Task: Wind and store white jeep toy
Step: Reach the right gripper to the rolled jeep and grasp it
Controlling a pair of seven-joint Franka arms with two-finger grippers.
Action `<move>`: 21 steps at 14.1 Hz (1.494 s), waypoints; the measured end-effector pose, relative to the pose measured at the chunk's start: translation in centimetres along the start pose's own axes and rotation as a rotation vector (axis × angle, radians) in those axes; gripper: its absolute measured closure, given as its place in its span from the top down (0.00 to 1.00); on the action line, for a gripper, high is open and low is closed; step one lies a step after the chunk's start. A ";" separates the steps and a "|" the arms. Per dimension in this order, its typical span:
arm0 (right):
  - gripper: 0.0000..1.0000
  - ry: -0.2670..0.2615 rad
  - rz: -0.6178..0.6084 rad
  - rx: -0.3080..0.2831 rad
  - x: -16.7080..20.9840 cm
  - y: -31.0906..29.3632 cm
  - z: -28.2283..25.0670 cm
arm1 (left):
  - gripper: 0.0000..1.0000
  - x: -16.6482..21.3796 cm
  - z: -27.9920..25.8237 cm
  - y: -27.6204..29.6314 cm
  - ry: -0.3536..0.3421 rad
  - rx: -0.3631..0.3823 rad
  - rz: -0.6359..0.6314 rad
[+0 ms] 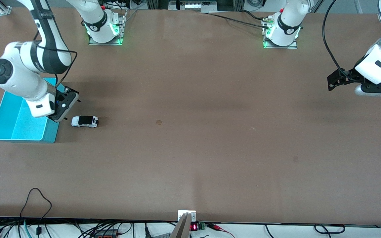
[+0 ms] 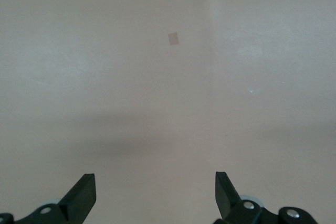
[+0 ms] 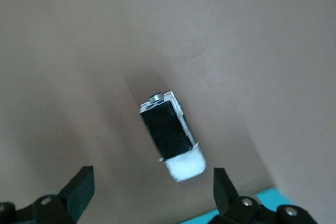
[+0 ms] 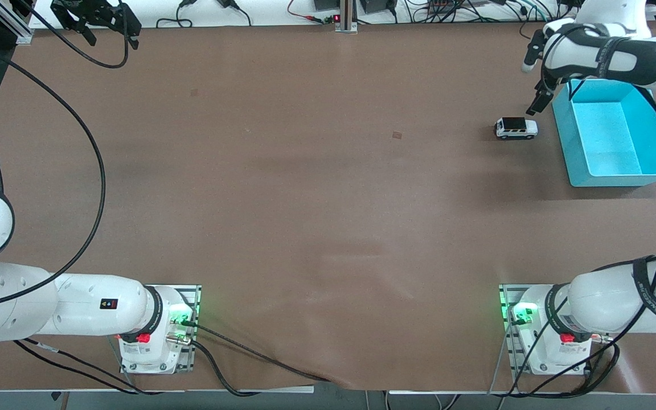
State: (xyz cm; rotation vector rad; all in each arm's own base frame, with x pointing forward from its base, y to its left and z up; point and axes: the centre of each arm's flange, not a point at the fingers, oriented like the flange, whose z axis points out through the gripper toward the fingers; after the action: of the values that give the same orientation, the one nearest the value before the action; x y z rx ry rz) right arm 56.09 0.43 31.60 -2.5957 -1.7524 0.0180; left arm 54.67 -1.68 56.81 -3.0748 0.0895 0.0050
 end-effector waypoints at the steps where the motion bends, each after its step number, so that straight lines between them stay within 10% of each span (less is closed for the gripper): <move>1: 1.00 0.003 -0.055 -0.005 -0.2 0.3 1.3 | 1.00 0.0 0.0 0.0 0.000 0.000 0.000; 16: 1.00 0.011 -0.229 -0.016 -0.4 0.6 11.0 | 1.00 0.0 0.0 0.0 -0.003 0.000 0.014; 18: 0.95 0.011 -0.235 -0.018 -0.3 0.6 11.0 | 1.00 -0.1 0.0 0.0 -0.009 0.000 0.016; 21: 0.61 0.012 -0.245 -0.018 -0.3 0.6 11.0 | 1.00 -0.1 0.0 0.0 -0.011 0.000 0.017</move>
State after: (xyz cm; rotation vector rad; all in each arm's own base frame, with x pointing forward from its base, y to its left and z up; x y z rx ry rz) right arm 56.35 -0.04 20.60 -2.3678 -2.0609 -0.0149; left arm 54.54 -1.64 56.79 -3.0738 0.1146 0.0225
